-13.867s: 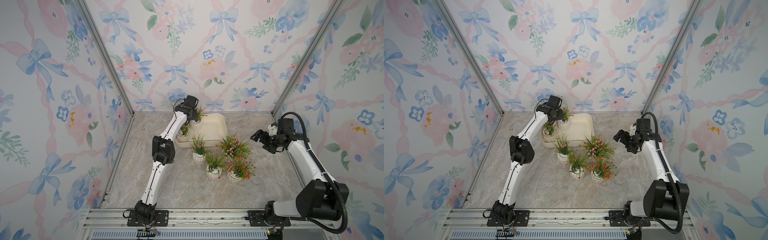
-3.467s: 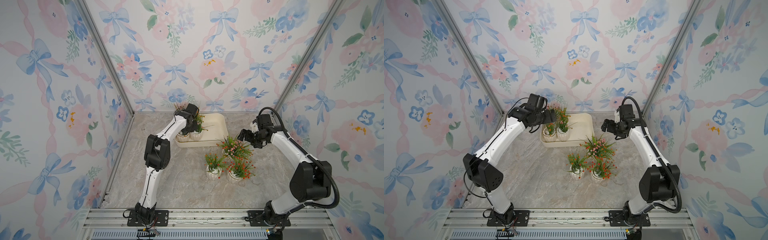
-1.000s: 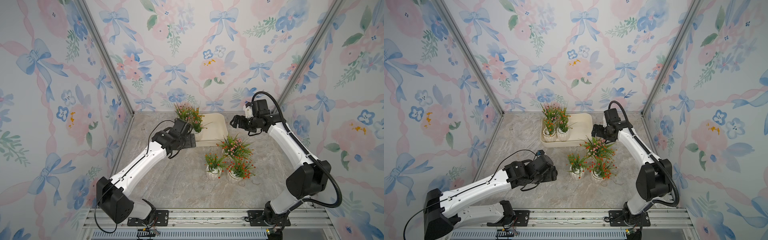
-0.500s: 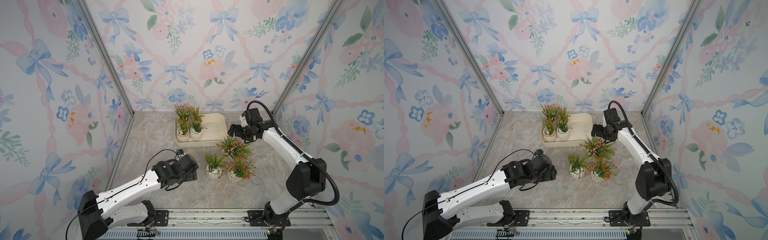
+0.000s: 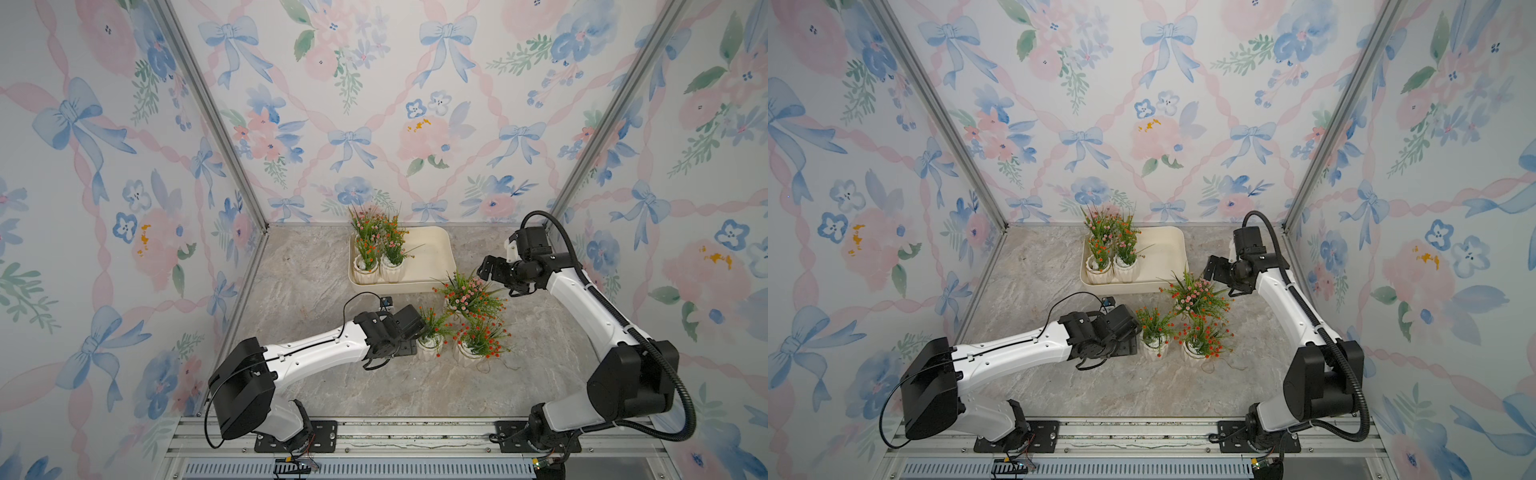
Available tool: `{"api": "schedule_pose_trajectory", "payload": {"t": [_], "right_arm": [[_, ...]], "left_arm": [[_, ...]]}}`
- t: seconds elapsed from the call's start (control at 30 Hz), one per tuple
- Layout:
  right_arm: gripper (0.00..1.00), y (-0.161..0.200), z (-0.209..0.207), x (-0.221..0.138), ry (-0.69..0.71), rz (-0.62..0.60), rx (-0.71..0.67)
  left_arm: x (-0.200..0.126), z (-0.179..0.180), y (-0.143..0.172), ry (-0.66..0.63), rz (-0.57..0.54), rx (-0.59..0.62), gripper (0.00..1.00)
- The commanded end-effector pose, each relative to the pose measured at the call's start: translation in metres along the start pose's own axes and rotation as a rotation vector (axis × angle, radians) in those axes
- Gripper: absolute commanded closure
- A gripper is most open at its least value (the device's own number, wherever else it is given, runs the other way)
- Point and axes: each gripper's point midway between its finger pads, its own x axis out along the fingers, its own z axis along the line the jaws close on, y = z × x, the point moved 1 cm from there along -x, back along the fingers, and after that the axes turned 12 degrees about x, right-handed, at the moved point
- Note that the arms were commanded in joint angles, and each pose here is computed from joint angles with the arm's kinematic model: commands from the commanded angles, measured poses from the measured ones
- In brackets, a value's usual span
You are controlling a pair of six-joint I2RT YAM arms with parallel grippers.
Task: Put the potted gypsophila into the storage box
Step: Pick up the baby's breath potted plant from the center of the board.
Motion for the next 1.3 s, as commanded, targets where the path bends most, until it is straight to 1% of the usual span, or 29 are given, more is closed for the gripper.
{"api": "schedule_pose_trajectory", "payload": {"t": [0.0, 0.17, 0.43, 0.53, 0.63, 0.73, 0.93, 1.13, 1.27], "right_arm": [[0.03, 0.003, -0.012, -0.003, -0.006, 0.000, 0.005], [0.03, 0.009, -0.026, 0.002, 0.000, 0.019, 0.033], [0.03, 0.015, -0.039, 0.009, 0.008, 0.043, 0.052], [0.03, 0.015, -0.044, 0.010, 0.012, 0.049, 0.060], [0.03, 0.015, -0.047, 0.010, 0.013, 0.051, 0.062], [0.03, 0.015, -0.050, 0.008, 0.013, 0.047, 0.066], [0.03, 0.012, -0.048, -0.008, -0.005, 0.017, 0.068], [0.03, 0.006, -0.037, -0.035, -0.043, -0.032, 0.061], [0.03, 0.003, -0.032, -0.051, -0.062, -0.062, 0.053]], "left_arm": [[-0.001, -0.010, -0.010, 0.029, -0.010, 0.006, 0.16], [0.000, -0.019, -0.020, 0.064, -0.010, -0.003, 0.16], [0.012, -0.027, -0.017, 0.074, 0.043, 0.010, 0.17], [0.013, -0.028, -0.017, 0.074, 0.046, 0.012, 0.19], [0.015, -0.030, -0.017, 0.074, 0.052, 0.013, 0.25], [0.018, -0.031, -0.014, 0.075, 0.066, 0.017, 0.28], [0.021, -0.030, -0.011, 0.066, 0.071, 0.015, 0.35], [0.024, -0.031, -0.012, 0.059, 0.074, 0.018, 0.43], [0.026, -0.030, -0.011, 0.051, 0.077, 0.021, 0.44]]}}
